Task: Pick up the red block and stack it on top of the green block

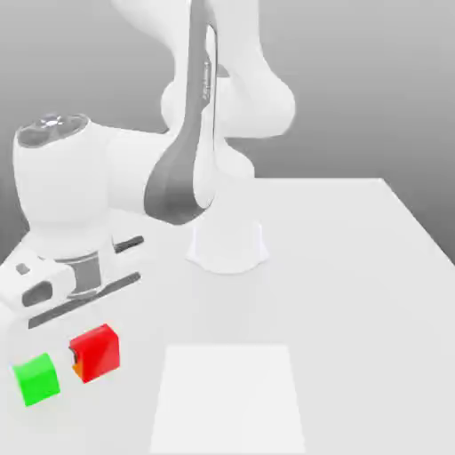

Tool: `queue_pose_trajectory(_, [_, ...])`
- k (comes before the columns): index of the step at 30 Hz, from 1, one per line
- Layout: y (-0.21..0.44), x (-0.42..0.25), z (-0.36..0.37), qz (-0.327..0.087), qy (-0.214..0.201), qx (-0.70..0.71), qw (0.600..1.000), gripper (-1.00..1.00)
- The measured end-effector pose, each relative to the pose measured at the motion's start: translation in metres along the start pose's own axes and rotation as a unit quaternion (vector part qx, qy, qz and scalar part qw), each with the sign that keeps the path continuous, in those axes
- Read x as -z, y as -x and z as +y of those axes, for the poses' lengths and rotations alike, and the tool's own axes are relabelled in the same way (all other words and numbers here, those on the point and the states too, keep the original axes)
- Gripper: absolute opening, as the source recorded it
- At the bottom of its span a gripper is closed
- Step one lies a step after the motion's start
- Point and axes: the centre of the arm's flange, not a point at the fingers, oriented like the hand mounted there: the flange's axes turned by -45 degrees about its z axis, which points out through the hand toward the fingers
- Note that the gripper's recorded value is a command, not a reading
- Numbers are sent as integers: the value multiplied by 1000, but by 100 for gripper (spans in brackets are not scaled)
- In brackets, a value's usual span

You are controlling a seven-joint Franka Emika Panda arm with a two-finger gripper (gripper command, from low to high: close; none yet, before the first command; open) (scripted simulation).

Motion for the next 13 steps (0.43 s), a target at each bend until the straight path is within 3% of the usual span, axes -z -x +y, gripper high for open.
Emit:
queue_pose_trajectory(4, [60,3,19,2,1,7,1000,-100])
queue_pose_trajectory(9, [70,-47,23,3,1,9,1000,-100])
queue_pose_trajectory(10, [71,-55,22,3,1,8,1000,100])
queue_pose_trajectory(13, [71,-55,22,3,1,8,1000,100])
